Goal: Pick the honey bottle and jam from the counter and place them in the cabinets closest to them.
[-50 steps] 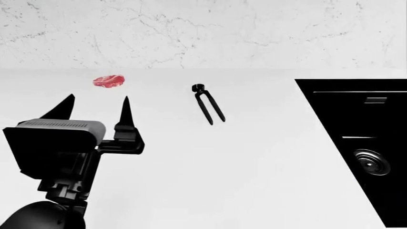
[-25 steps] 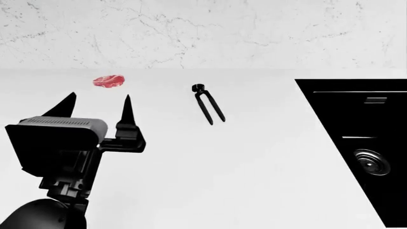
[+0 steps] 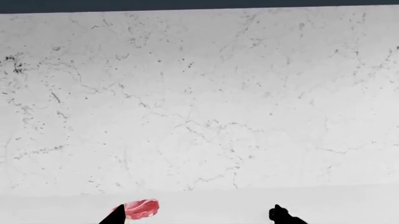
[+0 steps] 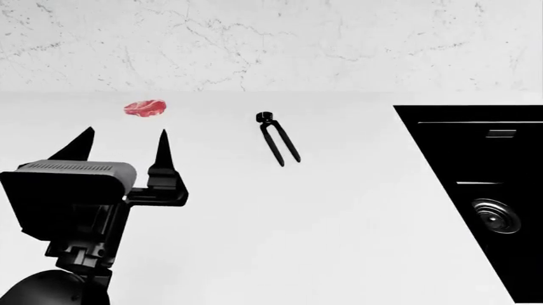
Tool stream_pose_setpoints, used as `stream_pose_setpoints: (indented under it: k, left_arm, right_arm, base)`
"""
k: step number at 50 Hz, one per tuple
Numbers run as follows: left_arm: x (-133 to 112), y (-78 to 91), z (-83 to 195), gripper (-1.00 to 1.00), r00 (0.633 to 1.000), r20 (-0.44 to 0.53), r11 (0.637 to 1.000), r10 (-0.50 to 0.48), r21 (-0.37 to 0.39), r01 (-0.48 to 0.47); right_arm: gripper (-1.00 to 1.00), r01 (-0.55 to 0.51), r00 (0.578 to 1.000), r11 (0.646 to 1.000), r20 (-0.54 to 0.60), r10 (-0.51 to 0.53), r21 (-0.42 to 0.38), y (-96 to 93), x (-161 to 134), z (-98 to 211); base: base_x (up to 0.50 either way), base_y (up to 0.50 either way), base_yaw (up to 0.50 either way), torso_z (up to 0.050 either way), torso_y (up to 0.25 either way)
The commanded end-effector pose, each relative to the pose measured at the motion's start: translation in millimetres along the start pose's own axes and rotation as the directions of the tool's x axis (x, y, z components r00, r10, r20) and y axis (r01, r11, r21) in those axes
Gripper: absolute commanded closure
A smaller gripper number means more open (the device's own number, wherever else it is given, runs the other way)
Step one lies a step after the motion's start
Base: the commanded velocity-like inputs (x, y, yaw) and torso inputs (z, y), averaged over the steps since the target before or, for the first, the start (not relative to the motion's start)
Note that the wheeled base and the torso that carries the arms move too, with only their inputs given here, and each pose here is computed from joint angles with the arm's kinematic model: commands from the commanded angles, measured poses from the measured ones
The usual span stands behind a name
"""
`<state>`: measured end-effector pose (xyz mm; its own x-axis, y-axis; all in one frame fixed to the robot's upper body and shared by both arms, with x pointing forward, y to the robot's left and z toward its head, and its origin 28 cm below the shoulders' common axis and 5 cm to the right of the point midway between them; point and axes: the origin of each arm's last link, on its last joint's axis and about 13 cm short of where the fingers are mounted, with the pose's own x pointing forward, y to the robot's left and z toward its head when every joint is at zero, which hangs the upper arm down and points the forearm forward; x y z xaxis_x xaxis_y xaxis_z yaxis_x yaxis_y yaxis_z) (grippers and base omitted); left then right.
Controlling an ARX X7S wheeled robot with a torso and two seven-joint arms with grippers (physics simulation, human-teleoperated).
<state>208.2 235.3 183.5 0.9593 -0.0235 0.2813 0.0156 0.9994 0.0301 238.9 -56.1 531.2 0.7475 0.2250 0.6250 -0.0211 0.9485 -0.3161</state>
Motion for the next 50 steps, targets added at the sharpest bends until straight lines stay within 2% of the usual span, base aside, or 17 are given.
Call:
stream_pose_setpoints:
  k: [1,9,18,29,37,42,50]
  left_arm:
    - [0.0,0.5,0.7,-1.00,1.000,-0.003,1.000,0.009,0.007,-0.009]
    - [-0.8,0.2,2.1,-1.00,1.000,-0.004,1.000,0.012,0.016,-0.012]
    - [-5.4,1.3,6.5,-1.00,1.000,0.001,1.000,0.009,0.017,-0.009]
    - [-3.7,1.2,5.5,-1.00,1.000,0.004,1.000,0.015,0.014,-0.015]
    - [-2.8,1.2,6.5,-1.00,1.000,0.003,1.000,0.016,0.016,-0.016]
    - [-2.1,0.7,6.1,-1.00,1.000,-0.001,1.000,0.013,0.021,-0.013]
    - [-1.7,0.5,7.5,-1.00,1.000,0.000,1.000,0.008,0.026,-0.008]
  right_arm:
    - [-1.00,-0.046,0.998,0.996,-0.051,0.042,-0.076,9.0,-86.5,-9.2]
    - [-1.00,-0.039,0.984,0.999,-0.175,0.033,-0.031,15.9,-138.9,-40.6]
    - [-1.00,0.012,0.954,0.999,-0.300,0.000,0.037,19.3,-168.2,-92.6]
    - [-1.00,0.127,0.902,0.988,-0.426,-0.076,0.093,22.4,-186.0,-160.7]
    - [-1.00,0.216,0.849,0.967,-0.515,-0.117,0.137,25.9,-197.9,-208.5]
    - [-1.00,0.248,0.829,0.956,-0.545,-0.126,0.158,30.3,-207.2,-226.5]
    - [-1.00,0.245,0.814,0.953,-0.572,-0.102,0.179,37.7,-220.2,-243.0]
  base:
    - [0.00,0.00,0.00,0.000,0.000]
    - [0.00,0.00,0.00,0.000,0.000]
    - [0.00,0.00,0.00,0.000,0.000]
    - [0.00,0.00,0.00,0.000,0.000]
    - [0.00,0.00,0.00,0.000,0.000]
    - [0.00,0.00,0.00,0.000,0.000]
    - [0.00,0.00,0.00,0.000,0.000]
